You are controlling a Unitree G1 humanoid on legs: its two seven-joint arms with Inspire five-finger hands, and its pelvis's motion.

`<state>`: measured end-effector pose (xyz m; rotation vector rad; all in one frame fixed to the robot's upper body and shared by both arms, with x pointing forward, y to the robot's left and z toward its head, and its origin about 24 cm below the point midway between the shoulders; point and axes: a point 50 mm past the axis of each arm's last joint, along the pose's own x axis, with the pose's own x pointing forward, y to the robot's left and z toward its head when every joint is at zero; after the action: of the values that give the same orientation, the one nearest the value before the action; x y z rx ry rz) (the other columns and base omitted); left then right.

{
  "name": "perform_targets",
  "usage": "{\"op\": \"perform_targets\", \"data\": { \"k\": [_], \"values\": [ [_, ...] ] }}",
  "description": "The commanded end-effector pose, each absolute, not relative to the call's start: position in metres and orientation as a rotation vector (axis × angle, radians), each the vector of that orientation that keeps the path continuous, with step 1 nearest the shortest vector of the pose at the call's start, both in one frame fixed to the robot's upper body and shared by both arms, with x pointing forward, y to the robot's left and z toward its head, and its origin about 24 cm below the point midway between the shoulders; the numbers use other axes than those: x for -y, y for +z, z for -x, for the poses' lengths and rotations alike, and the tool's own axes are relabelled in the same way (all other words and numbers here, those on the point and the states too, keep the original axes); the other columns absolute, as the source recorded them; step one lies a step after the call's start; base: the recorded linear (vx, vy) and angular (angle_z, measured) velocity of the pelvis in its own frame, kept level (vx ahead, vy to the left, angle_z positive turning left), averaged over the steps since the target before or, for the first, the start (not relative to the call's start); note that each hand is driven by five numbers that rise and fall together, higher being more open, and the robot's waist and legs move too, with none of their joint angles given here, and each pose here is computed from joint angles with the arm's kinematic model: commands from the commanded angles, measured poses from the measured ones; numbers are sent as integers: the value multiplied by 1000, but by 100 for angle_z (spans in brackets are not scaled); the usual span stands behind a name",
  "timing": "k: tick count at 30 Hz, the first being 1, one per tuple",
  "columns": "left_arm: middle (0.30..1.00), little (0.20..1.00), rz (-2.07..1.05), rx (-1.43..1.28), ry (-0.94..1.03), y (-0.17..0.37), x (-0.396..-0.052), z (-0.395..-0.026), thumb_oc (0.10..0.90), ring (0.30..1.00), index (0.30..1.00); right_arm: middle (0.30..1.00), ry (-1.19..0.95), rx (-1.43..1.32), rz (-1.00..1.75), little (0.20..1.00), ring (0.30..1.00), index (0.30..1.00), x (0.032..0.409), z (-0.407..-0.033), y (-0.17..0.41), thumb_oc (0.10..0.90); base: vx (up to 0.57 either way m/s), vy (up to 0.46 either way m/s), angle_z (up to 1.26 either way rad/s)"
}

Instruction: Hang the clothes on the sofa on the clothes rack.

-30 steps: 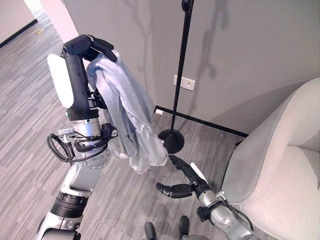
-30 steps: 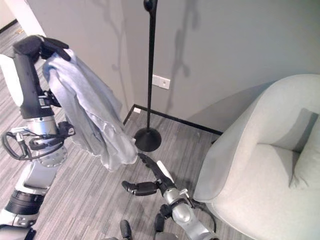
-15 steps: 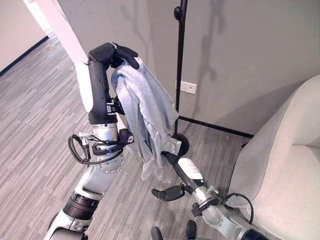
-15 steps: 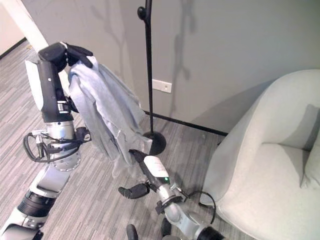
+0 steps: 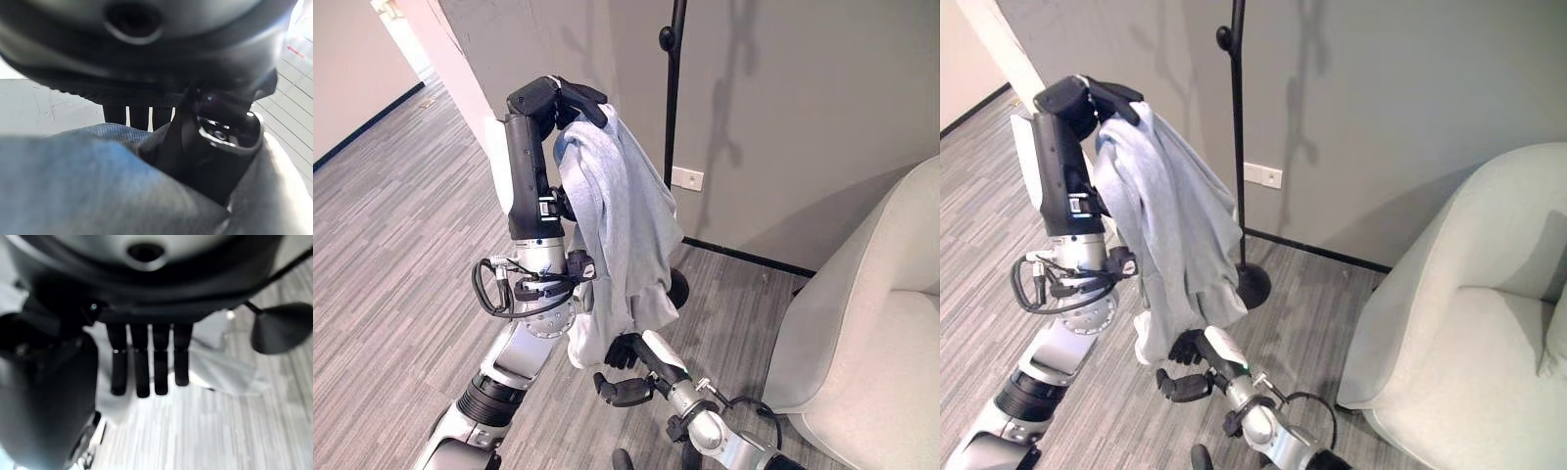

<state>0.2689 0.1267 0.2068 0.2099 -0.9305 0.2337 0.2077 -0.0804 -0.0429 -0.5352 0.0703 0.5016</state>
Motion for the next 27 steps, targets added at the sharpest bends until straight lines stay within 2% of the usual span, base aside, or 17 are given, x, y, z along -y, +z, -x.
{"op": "perform_targets", "data": {
  "k": [1, 7, 14, 17, 18, 22, 25, 27],
  "values": [
    [300, 300, -79, 1213, 224, 264, -118, -259, 400, 300, 300, 300, 454, -27, 238, 300, 300, 300, 66, -222, -21, 400, 0, 0, 0],
    [300, 300, -93, 1213, 235, 262, -124, -260, 400, 300, 300, 300, 382, -79, 115, 300, 300, 300, 83, -227, -21, 400, 0, 0, 0],
    [300, 300, -138, 1188, 272, 255, -138, -259, 400, 300, 300, 300, 209, -41, 261, 300, 300, 300, 118, -230, -19, 400, -2, 1, 0],
    [300, 300, -161, 1192, 309, 253, -148, -255, 400, 300, 300, 300, -75, 34, 503, 300, 300, 300, 169, -241, -7, 400, -18, -6, -9],
    [300, 300, -160, 1191, 309, 253, -147, -255, 400, 300, 300, 300, -76, 33, 504, 300, 300, 300, 170, -240, -7, 400, -17, -4, -12],
    [300, 300, -149, 1213, 316, 253, -151, -249, 400, 300, 300, 300, -355, 137, 630, 300, 300, 300, 212, -253, 21, 400, -13, -6, -8],
    [300, 300, -116, 1224, 312, 252, -154, -242, 400, 300, 300, 300, -673, 279, 698, 300, 300, 300, 247, -266, 61, 400, -8, -7, -11],
    [300, 300, -97, 1229, 315, 251, -155, -239, 400, 300, 300, 300, -745, 321, 675, 300, 300, 300, 251, -270, 72, 400, -4, -13, -12]
  ]
}}
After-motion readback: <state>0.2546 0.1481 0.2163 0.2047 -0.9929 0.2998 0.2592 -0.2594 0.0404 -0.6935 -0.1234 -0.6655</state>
